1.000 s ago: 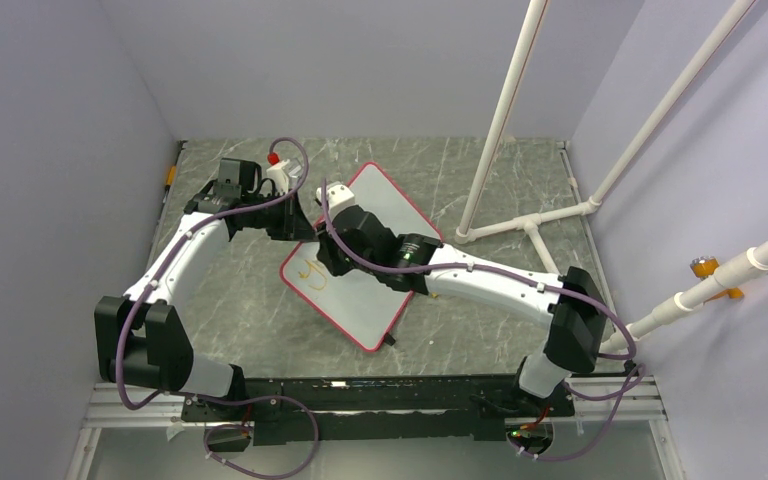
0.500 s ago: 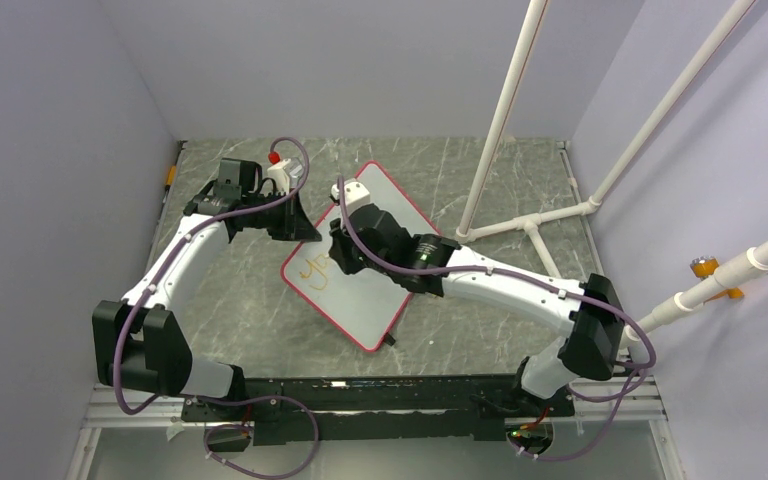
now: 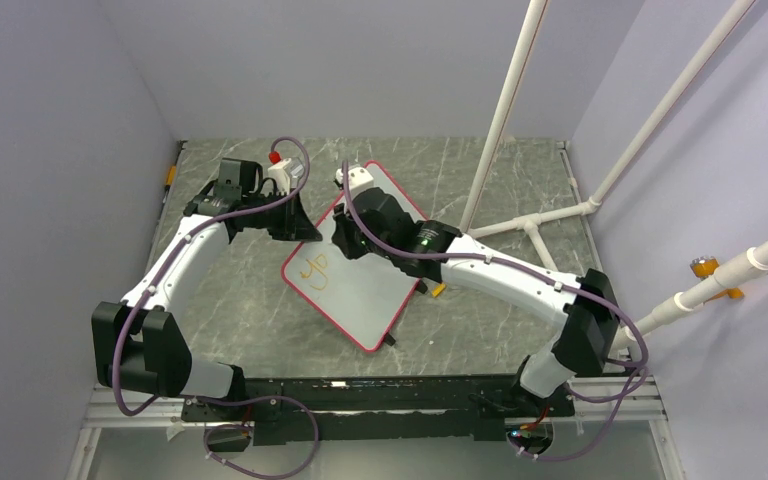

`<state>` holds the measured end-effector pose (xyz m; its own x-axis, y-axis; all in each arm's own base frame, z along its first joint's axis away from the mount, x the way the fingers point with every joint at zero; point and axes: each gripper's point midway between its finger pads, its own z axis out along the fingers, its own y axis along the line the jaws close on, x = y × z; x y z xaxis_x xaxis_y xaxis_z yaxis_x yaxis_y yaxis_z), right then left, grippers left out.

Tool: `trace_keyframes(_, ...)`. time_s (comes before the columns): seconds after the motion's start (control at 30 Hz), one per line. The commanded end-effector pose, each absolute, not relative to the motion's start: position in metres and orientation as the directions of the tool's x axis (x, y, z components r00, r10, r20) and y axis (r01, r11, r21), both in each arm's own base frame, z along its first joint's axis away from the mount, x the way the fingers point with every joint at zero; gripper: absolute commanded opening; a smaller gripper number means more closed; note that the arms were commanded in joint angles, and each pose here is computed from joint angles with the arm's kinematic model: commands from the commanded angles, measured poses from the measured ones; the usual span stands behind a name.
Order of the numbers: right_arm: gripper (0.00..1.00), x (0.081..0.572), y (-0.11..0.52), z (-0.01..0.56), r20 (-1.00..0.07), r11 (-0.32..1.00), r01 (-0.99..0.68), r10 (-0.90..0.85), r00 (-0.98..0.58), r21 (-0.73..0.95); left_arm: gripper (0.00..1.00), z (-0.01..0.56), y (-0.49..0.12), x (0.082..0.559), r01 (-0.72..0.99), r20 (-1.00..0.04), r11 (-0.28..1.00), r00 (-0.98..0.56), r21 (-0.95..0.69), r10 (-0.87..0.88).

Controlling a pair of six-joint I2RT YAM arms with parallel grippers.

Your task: Write a sentence on the whiteboard

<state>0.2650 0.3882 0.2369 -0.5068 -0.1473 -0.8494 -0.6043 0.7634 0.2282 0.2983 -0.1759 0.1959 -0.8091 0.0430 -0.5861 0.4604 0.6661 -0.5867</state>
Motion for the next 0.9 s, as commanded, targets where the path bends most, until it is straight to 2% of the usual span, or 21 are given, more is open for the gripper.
trace_keyframes(0.0, 0.0, 0.269, 0.402, 0.257, -0.87, 0.734, -0.637, -0.132, -0.475, 0.236, 0.0, 0.207, -0.171, 0.31, 0.53, -0.684, 0.692, -0.726, -0.489, 0.073)
trace_keyframes(0.5, 0.0, 0.276, 0.408, 0.237, -0.854, 0.739, -0.636, -0.168, -0.492, 0.221, 0.0, 0.21, -0.173, 0.308, 0.539, -0.69, 0.687, -0.72, -0.488, 0.074)
trace_keyframes(0.87, 0.0, 0.264, 0.397, 0.214, -0.828, 0.743, -0.622, -0.172, -0.534, 0.247, 0.0, 0.21, -0.172, 0.308, 0.54, -0.693, 0.69, -0.717, -0.482, 0.077)
